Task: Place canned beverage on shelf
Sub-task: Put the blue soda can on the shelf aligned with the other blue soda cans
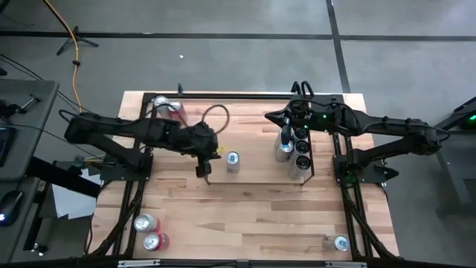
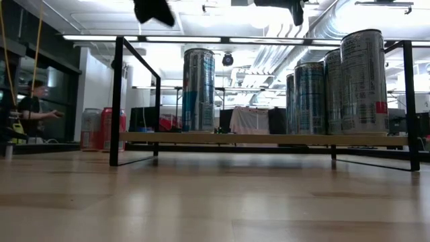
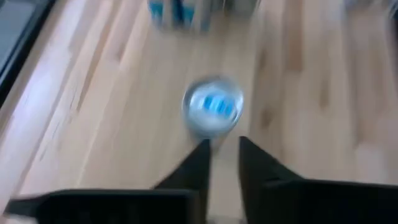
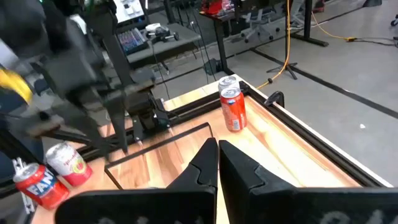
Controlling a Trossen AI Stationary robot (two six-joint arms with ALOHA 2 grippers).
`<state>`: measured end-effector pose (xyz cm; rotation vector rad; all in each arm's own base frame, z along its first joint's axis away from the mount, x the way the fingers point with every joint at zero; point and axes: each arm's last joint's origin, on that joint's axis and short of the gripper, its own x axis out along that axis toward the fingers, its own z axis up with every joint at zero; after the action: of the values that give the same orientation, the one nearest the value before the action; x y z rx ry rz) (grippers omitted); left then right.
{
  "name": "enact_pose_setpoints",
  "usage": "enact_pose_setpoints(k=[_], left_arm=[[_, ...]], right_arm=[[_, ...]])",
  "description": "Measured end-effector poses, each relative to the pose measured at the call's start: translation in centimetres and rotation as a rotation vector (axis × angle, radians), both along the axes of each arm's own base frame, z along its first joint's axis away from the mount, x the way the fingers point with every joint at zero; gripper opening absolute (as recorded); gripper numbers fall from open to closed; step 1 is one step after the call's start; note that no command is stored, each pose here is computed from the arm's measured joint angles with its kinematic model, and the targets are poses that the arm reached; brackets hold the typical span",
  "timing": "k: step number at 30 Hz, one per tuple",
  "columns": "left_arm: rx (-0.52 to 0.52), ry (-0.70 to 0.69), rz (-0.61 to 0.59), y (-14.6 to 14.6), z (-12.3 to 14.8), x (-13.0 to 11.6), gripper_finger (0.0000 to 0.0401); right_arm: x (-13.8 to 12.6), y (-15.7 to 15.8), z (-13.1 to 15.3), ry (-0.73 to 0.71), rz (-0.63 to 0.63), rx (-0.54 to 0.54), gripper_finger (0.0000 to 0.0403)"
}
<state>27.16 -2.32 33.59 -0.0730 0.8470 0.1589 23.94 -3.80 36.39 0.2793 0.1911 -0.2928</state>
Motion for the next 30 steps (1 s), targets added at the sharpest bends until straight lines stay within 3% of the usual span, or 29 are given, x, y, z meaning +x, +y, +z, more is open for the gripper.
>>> enact_pose_setpoints(k=[6, 10, 16, 24, 30], left_arm=[[0.067, 0.196, -0.014, 0.5, -2.5, 0.8, 0.0004], [0.051, 0.193, -0.072, 0.5, -3.2, 1.9, 0.0003], [-0.062, 0.238, -0.148, 0.8, -4.8, 3.3, 0.0], [-0.025, 0.285, -0.122, 1.2, -7.4, 5.3, 0.0], [-0.012, 0.246, -0.132, 1.2, -8.0, 6.4, 0.0]], right_arm=[[0.0, 0.0, -0.1, 0.005, -0.002, 0.012, 0.0], [0.0, 0.0, -0.1, 0.003, -0.004, 0.02, 0.0], [-0.1, 0.0, -0.2, 0.014, -0.008, 0.039, 0.0], [-0.1, 0.0, -0.2, 0.015, -0.008, 0.039, 0.0], [-0.1, 0.0, -0.2, 0.011, -0.013, 0.057, 0.0]])
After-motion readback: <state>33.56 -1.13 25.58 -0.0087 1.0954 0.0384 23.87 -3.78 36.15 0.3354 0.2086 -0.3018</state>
